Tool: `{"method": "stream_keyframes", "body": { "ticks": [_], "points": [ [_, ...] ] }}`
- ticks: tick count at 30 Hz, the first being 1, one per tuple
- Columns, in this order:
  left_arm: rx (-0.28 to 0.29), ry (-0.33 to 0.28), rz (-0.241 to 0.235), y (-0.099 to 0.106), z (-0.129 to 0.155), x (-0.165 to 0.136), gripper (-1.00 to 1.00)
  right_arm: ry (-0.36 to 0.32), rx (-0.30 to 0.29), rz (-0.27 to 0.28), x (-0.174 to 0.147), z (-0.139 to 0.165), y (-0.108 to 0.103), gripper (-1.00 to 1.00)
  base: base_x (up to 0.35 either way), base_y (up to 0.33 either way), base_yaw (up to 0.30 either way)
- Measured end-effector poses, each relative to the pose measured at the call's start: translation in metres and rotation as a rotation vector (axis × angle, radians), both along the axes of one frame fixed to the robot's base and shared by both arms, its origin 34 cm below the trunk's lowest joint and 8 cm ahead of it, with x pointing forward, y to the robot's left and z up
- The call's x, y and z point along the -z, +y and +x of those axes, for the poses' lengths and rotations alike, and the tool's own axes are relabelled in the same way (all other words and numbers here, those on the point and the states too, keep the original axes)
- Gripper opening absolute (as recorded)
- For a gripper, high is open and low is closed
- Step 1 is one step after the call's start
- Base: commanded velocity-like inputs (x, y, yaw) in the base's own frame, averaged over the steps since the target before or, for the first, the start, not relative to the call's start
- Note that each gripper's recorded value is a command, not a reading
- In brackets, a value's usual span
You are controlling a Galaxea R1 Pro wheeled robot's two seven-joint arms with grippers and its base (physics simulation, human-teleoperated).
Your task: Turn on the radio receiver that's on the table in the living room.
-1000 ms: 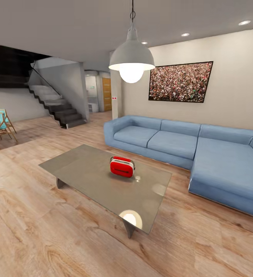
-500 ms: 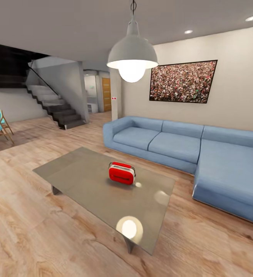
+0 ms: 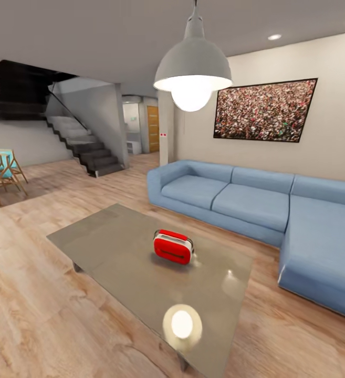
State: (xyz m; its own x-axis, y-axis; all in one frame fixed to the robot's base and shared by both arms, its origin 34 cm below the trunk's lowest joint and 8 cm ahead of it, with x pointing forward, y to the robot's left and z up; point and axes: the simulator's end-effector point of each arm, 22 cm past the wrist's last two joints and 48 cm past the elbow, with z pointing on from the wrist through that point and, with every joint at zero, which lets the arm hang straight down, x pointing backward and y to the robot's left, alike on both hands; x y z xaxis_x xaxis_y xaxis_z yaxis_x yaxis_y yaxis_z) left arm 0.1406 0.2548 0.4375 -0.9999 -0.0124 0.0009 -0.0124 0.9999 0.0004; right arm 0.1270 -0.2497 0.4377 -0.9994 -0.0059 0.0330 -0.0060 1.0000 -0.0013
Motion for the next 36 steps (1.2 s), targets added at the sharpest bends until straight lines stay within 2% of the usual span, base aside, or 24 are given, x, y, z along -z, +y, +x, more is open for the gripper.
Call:
{"method": "stream_keyframes", "body": {
  "ticks": [14, 36],
  "points": [
    [0.000, 0.000, 0.000, 0.0001, -0.0002, 0.0000, 1.00, 0.000, 0.000, 0.000, 0.0000, 0.0000, 0.0000, 1.00, 0.265, 0.000, 0.268],
    [0.000, 0.001, 0.001, -0.0005, -0.0003, 0.0000, 1.00, 0.000, 0.000, 0.000, 0.0000, 0.0001, 0.0000, 1.00, 0.018, 0.000, 0.271]
  ]
}}
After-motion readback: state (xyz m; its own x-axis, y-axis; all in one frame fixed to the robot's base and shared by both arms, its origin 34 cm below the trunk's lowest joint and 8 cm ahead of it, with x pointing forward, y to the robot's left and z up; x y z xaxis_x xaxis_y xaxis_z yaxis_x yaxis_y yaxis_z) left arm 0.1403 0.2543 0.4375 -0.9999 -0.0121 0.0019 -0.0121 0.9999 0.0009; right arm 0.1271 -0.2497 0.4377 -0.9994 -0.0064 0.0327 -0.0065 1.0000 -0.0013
